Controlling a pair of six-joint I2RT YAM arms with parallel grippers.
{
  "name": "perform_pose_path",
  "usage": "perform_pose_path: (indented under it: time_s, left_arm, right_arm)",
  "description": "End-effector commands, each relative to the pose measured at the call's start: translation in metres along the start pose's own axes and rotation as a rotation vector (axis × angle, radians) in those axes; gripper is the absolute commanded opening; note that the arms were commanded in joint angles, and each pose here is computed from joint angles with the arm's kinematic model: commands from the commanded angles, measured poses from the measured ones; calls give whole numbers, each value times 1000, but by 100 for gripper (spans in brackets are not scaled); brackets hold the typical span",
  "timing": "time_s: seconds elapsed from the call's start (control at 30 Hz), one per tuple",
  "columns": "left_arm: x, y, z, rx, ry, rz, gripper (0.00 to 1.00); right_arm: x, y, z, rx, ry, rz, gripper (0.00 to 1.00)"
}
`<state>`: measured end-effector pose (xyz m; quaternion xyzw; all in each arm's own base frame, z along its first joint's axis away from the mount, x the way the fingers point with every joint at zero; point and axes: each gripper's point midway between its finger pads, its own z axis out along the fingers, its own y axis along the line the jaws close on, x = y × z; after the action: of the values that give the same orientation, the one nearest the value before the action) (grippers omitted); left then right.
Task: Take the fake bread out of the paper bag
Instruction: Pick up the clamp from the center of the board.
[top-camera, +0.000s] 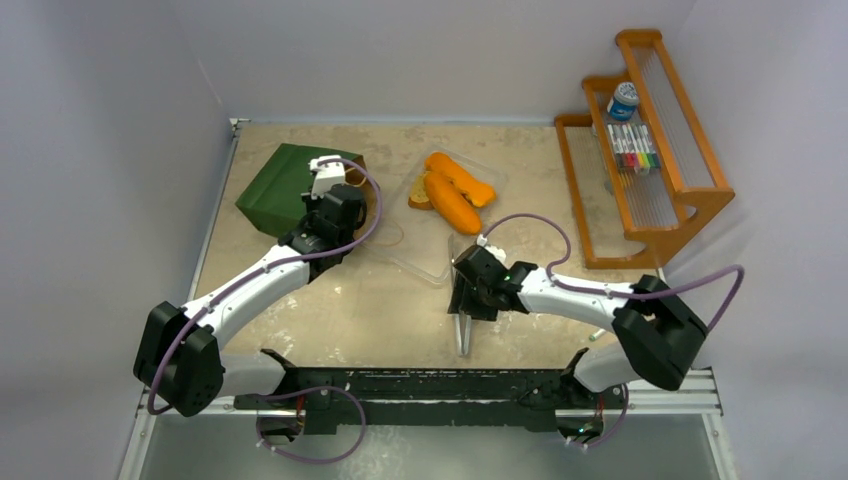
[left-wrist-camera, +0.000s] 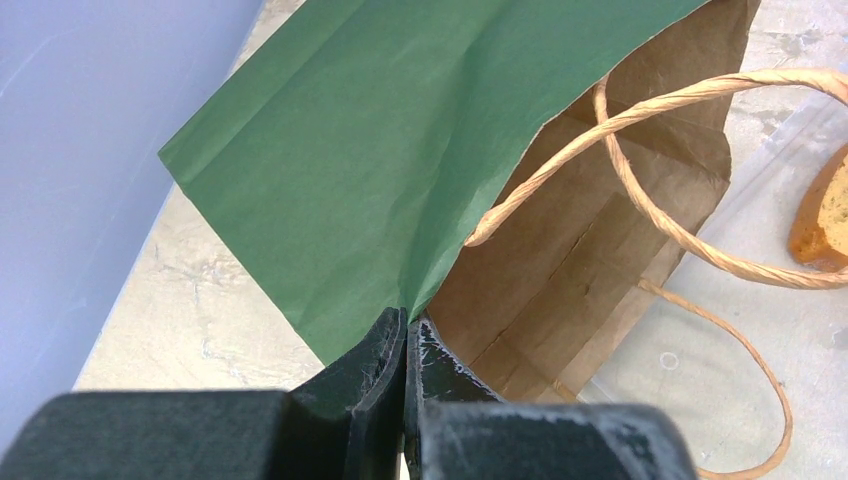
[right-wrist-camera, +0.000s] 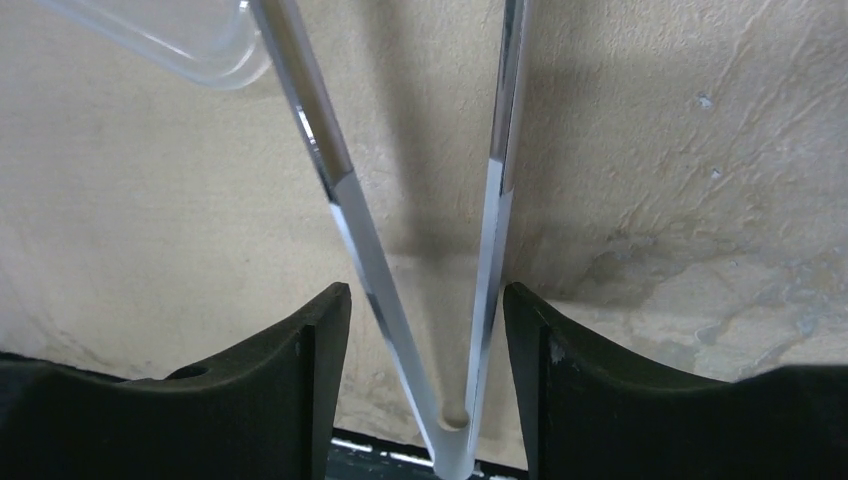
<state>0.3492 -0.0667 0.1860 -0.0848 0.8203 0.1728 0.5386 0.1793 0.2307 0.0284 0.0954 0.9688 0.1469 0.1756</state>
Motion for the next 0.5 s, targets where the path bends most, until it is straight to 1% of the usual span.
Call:
perform_pose_path:
  time_s: [0.0,0.03,0.1,0.13,0.17,0.27,0.47]
  left_arm:
    - [-21,0,-2,11,-40,-43,0]
    - [-21,0,-2,13,-39,-41,0]
    - [-22,0,-3,13,-42,-41,0]
    - [-23,1,-3,14,-43,-40,0]
    - [-23,1,-4,15,-44,-38,0]
    - [-25,2,-5,20,-52,-37,0]
    - [-24,1,-5,28,-53,-40,0]
  right_arm:
    - [1,1,13,25,-13,-7,58]
    - [3,0,15,33,-12,-11,56]
    - [3,1,17,41,-26,-13,48]
    - [4,0,16,43,-31,-10,44]
    - [3,1,14,40,-38,-8,37]
    - [3,3,3,29,-61,3,35]
    - [5,7,-29,4,-90,8,36]
